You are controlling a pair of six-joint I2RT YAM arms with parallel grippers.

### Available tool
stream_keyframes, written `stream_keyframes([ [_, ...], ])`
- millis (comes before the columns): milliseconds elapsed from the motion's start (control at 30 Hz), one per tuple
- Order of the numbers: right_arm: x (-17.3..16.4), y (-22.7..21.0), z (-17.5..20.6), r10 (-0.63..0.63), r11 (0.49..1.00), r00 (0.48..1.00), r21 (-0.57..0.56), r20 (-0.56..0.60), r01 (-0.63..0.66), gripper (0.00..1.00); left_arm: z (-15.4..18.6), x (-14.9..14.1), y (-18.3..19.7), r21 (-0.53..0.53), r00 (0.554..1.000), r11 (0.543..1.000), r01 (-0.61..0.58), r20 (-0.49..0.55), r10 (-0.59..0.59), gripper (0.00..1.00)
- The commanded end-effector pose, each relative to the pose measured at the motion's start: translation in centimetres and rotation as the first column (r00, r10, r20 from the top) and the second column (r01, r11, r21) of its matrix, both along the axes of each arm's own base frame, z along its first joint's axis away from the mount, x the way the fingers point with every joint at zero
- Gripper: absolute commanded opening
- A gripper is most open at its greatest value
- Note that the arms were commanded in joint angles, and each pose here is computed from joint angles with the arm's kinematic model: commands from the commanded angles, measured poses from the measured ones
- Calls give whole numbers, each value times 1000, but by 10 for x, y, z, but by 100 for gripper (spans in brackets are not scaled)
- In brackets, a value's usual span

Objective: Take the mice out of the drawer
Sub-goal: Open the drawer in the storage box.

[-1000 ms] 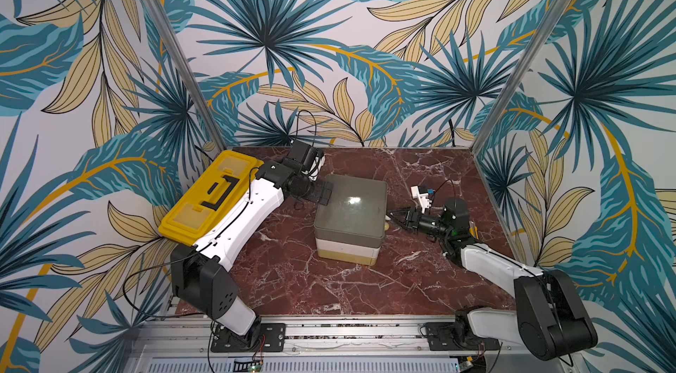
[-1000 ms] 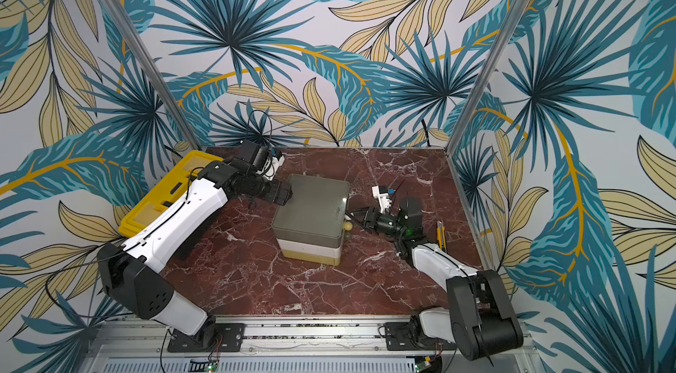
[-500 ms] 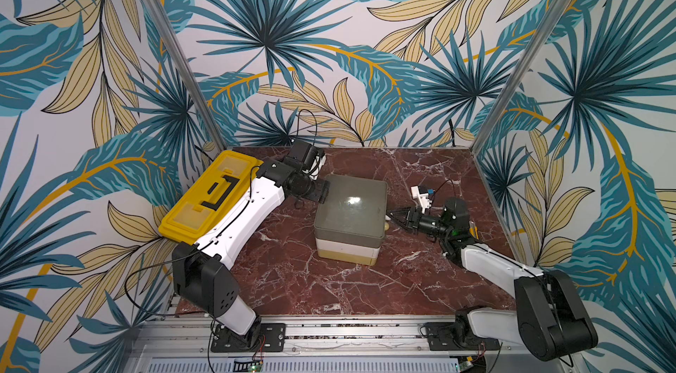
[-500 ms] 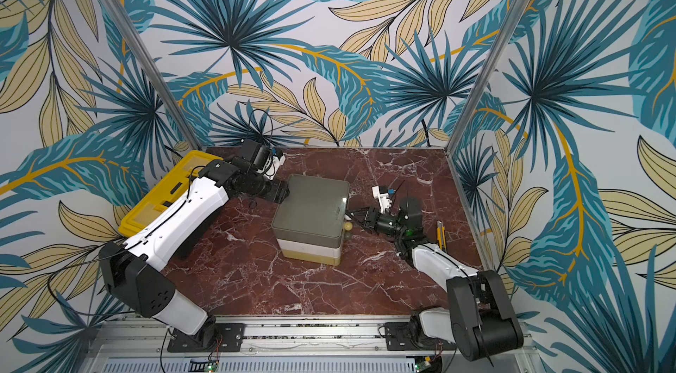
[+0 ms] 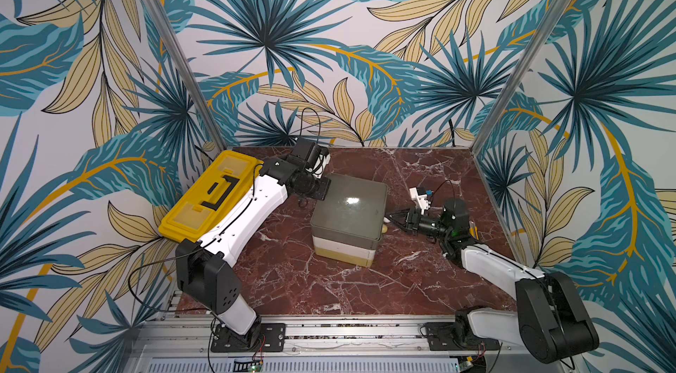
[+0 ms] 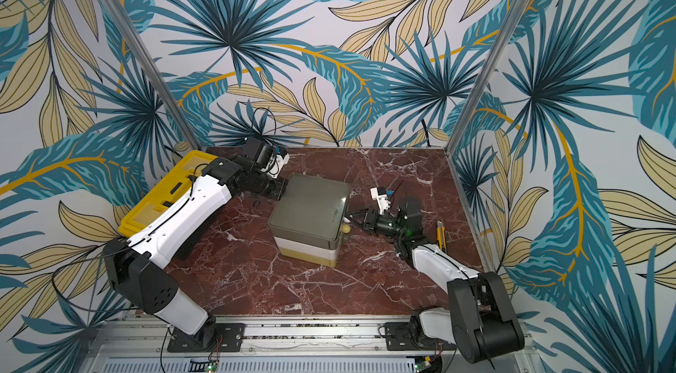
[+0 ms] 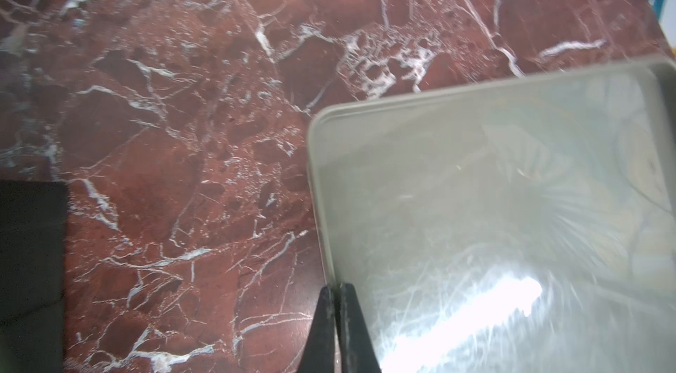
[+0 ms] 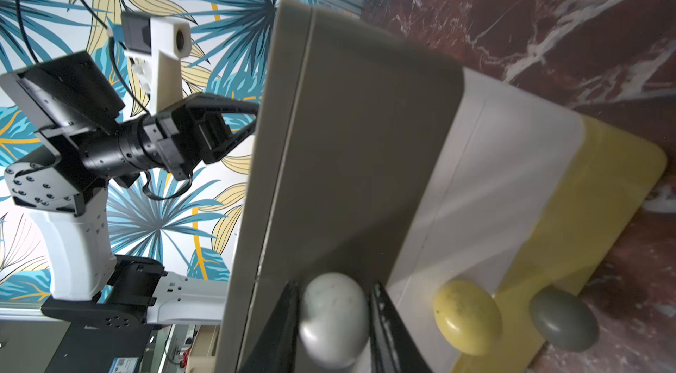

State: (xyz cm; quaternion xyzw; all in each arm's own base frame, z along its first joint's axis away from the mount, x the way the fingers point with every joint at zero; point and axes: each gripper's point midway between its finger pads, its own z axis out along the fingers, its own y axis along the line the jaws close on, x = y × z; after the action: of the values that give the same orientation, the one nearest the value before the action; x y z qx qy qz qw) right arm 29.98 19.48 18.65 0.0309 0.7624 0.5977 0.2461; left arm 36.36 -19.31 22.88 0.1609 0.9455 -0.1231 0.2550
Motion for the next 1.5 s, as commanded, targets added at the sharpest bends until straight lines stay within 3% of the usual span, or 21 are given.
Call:
stream_keyframes([
  [0, 1, -5, -3, -22, 999, 1000, -23, -12, 22, 17, -44, -27, 23, 140, 983, 990, 35, -186, -8, 0],
  [467, -19, -17, -5, -32, 994, 999, -110, -33, 29, 15, -47, -23, 32, 181, 983, 983, -22, -175, 54, 0],
  [667, -38, -48, -15, -129, 972, 990, -205, -66, 113, 14, -45, -22, 37, 194, 984, 980, -31, -164, 64, 0],
  [833, -50, -65, -16, -160, 966, 984, -220, -81, 139, 15, -44, -22, 39, 196, 985, 980, -24, -163, 57, 0],
  [1033, -60, -78, -24, -216, 949, 966, -264, -140, 173, 15, -41, -20, 49, 208, 986, 977, -35, -155, 68, 0],
  [1467, -75, -94, -33, -309, 899, 940, -366, -143, 240, 16, -35, -13, 72, 204, 985, 977, -61, -148, 92, 0],
])
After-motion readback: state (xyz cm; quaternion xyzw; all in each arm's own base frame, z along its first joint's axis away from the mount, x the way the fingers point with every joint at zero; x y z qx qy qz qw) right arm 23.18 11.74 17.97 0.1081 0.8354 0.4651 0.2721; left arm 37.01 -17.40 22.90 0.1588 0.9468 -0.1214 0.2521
